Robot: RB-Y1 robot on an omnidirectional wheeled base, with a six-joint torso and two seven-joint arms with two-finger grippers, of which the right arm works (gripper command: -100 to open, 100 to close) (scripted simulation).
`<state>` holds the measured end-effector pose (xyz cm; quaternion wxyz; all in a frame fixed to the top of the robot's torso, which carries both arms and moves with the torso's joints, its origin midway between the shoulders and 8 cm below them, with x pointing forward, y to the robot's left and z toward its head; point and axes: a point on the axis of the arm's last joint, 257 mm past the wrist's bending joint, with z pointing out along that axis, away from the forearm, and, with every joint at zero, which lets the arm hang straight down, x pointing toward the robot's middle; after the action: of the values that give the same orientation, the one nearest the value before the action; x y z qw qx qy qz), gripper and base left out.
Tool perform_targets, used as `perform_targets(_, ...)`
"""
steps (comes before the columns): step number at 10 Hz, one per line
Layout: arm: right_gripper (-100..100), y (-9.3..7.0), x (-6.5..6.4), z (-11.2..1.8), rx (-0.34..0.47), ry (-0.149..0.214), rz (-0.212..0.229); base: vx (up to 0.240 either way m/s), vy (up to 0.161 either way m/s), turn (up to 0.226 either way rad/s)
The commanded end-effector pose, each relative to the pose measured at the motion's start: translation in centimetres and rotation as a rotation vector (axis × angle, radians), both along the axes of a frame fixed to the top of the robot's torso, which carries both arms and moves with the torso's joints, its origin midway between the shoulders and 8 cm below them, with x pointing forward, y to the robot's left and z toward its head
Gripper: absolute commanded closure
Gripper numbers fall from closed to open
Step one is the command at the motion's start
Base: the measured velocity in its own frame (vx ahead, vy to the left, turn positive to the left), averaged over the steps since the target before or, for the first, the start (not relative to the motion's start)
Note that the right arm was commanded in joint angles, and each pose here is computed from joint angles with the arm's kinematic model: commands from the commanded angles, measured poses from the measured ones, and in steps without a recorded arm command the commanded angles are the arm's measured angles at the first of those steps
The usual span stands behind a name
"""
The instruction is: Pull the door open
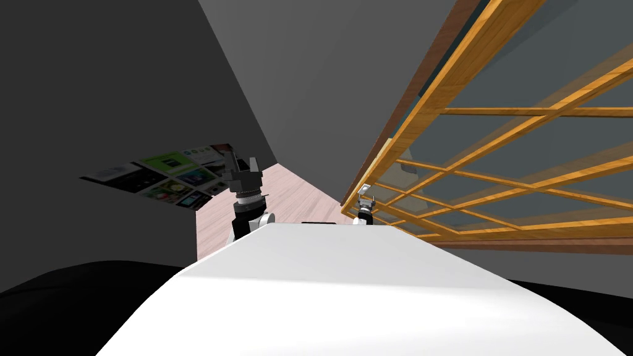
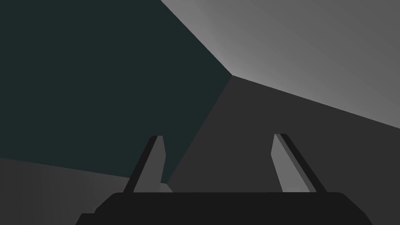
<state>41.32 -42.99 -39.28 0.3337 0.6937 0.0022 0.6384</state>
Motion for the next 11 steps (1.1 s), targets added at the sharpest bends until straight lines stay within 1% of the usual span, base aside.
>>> perform_targets(1, -100, 0.15, 0.12, -0.1, 0.066, -0.03, -0.009, -0.06, -0.008, 0.065)
perform_targets(2, -100, 0.27, 0.23, -0.17, 0.107, -0.048, -0.017, -0.085, -0.007, 0.12)
perform_targets(3, -100, 0.27, 0.23, -0.17, 0.119, -0.054, -0.017, -0.066, -0.006, 0.022)
perform_targets(5, -100, 0.53, 0.42, -0.31, 0.207, -0.095, -0.031, -0.066, -0.003, 0.063)
perform_targets(6, -100, 0.53, 0.42, -0.31, 0.212, -0.098, -0.031, -0.05, -0.005, 0.032)
perform_targets(8, -100, 0.77, 0.58, -0.45, 0.294, -0.136, -0.043, -0.063, -0.013, 0.058)
perform_targets(11, -100, 1.05, 0.75, -0.61, 0.385, -0.18, -0.057, -0.075, -0.007, 0.063)
